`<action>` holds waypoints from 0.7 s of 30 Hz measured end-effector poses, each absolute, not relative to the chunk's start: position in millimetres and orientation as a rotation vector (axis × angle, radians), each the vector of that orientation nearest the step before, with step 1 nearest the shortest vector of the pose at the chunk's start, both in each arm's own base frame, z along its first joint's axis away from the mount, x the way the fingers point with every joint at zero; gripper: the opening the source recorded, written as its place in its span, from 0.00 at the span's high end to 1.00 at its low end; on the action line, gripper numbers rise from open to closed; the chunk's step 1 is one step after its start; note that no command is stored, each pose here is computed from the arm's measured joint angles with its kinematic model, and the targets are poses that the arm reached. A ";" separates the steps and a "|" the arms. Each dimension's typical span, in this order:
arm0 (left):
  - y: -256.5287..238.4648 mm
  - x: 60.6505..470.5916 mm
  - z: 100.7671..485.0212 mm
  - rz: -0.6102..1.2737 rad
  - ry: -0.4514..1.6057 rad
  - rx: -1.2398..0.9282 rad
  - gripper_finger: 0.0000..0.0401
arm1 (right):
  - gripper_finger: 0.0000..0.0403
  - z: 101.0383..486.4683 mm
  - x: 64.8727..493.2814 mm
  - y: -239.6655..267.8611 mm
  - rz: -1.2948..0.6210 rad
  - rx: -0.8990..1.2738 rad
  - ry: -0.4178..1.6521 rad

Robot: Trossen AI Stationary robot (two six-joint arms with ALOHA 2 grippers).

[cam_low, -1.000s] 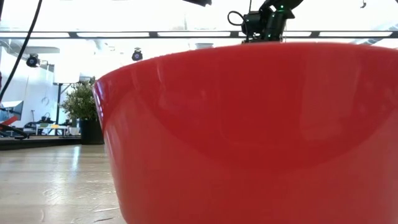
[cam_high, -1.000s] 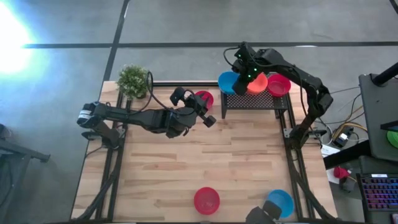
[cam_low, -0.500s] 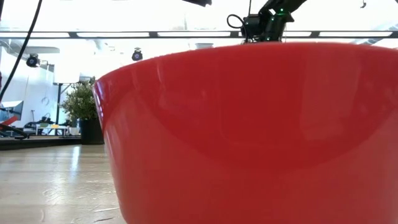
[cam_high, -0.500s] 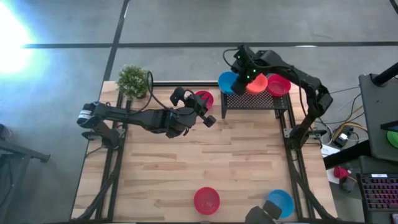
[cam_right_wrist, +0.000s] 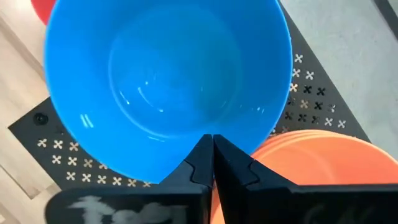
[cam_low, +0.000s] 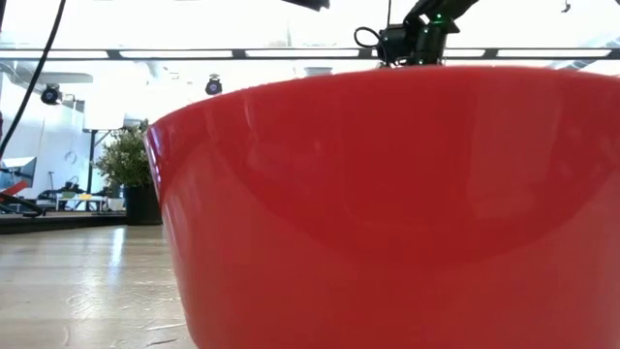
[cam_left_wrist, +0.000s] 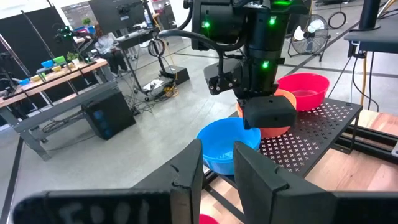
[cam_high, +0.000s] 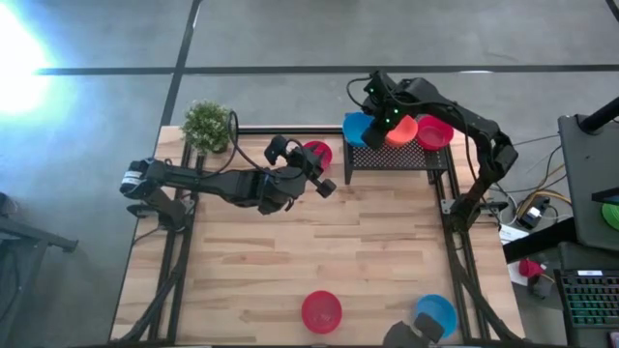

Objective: Pick & Place Mini bowls
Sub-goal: Stack the blue bowl on the blue bowl

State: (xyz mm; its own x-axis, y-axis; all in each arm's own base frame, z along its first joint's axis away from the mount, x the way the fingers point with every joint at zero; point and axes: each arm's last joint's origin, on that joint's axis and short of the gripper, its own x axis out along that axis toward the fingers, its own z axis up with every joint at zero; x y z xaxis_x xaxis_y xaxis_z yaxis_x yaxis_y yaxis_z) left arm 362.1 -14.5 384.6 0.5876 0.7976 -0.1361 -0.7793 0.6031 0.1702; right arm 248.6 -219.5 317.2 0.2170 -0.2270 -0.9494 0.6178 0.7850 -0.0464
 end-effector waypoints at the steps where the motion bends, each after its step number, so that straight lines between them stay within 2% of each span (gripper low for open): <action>1: -14.6 362.1 384.6 0.920 0.207 0.096 0.79 | 0.98 317.6 248.4 -219.3 -0.604 0.377 1.220; 7: -14.6 361.8 383.5 0.919 0.219 0.104 0.79 | 0.98 333.3 242.1 -212.1 -0.623 0.374 1.151; 13: -14.1 361.7 383.0 0.921 0.225 0.108 0.79 | 0.98 365.7 222.6 -192.8 -0.658 0.365 1.032; 21: -13.0 359.8 383.5 0.919 0.250 0.143 0.79 | 0.98 410.9 195.6 -132.4 -0.610 0.347 0.855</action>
